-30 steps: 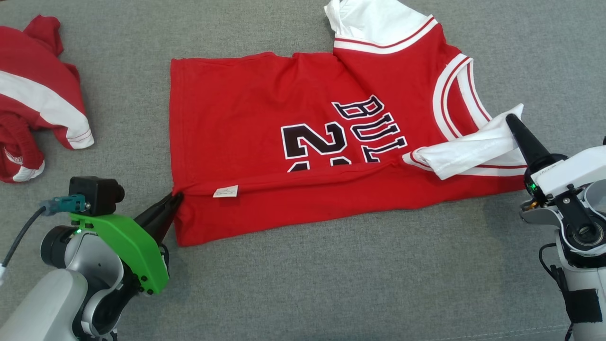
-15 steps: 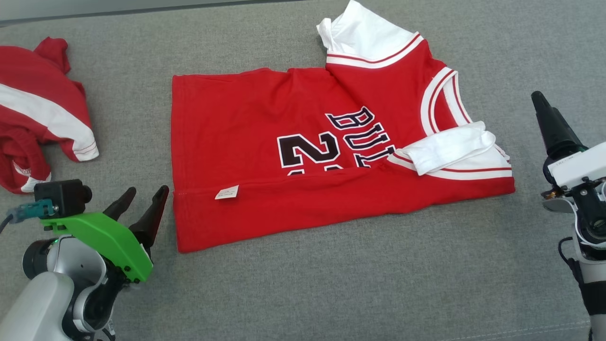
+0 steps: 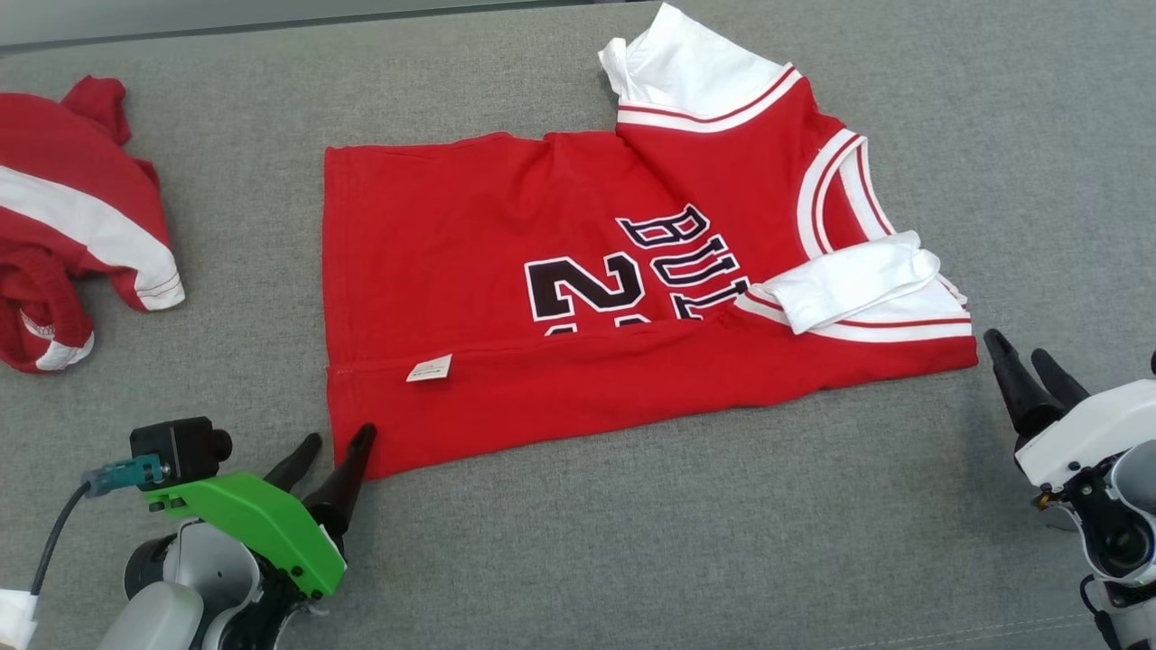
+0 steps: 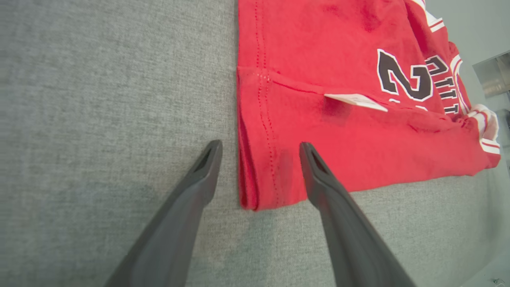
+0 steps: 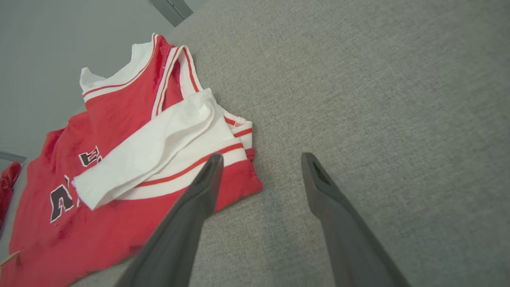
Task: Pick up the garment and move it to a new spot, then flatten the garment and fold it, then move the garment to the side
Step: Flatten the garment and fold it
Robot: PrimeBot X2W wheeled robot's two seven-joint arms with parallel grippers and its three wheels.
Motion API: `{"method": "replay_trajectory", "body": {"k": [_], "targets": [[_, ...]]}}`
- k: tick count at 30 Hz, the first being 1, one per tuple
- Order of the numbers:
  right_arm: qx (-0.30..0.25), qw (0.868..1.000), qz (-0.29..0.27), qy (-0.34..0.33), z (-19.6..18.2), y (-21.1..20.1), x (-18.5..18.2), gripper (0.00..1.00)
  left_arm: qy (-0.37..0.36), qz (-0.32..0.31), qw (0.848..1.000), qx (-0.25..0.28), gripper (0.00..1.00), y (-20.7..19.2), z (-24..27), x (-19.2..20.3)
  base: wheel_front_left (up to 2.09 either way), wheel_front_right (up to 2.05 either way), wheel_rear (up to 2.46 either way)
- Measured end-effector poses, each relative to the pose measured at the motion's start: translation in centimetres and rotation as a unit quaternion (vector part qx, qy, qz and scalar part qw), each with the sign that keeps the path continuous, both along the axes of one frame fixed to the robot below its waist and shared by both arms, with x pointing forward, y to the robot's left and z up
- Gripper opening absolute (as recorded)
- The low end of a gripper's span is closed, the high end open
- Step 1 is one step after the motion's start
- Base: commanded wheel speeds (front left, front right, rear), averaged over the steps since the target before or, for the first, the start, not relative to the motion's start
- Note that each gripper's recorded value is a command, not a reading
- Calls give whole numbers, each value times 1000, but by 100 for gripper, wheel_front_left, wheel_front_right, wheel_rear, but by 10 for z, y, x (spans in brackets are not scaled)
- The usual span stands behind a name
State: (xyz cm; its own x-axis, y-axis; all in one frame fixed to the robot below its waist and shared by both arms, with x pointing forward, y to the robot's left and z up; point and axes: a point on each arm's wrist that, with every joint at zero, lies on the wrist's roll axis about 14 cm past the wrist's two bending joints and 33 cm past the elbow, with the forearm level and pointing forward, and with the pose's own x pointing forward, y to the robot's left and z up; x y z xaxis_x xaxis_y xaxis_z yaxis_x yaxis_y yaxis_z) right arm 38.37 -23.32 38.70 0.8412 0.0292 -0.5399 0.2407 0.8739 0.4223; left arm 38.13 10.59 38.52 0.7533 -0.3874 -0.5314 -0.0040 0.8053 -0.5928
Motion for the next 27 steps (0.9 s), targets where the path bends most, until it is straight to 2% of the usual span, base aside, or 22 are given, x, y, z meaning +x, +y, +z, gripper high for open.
{"method": "replay_trajectory", "body": {"k": [10,27], "targets": [[23,999,12,34,-24,23,-5,100,15,14,1000,2,100,5,-9,-3,0,0,0],[28,999,32,24,-26,38,10,100,48,3,999,-7,100,-2,-15,-14,0,0,0]]}}
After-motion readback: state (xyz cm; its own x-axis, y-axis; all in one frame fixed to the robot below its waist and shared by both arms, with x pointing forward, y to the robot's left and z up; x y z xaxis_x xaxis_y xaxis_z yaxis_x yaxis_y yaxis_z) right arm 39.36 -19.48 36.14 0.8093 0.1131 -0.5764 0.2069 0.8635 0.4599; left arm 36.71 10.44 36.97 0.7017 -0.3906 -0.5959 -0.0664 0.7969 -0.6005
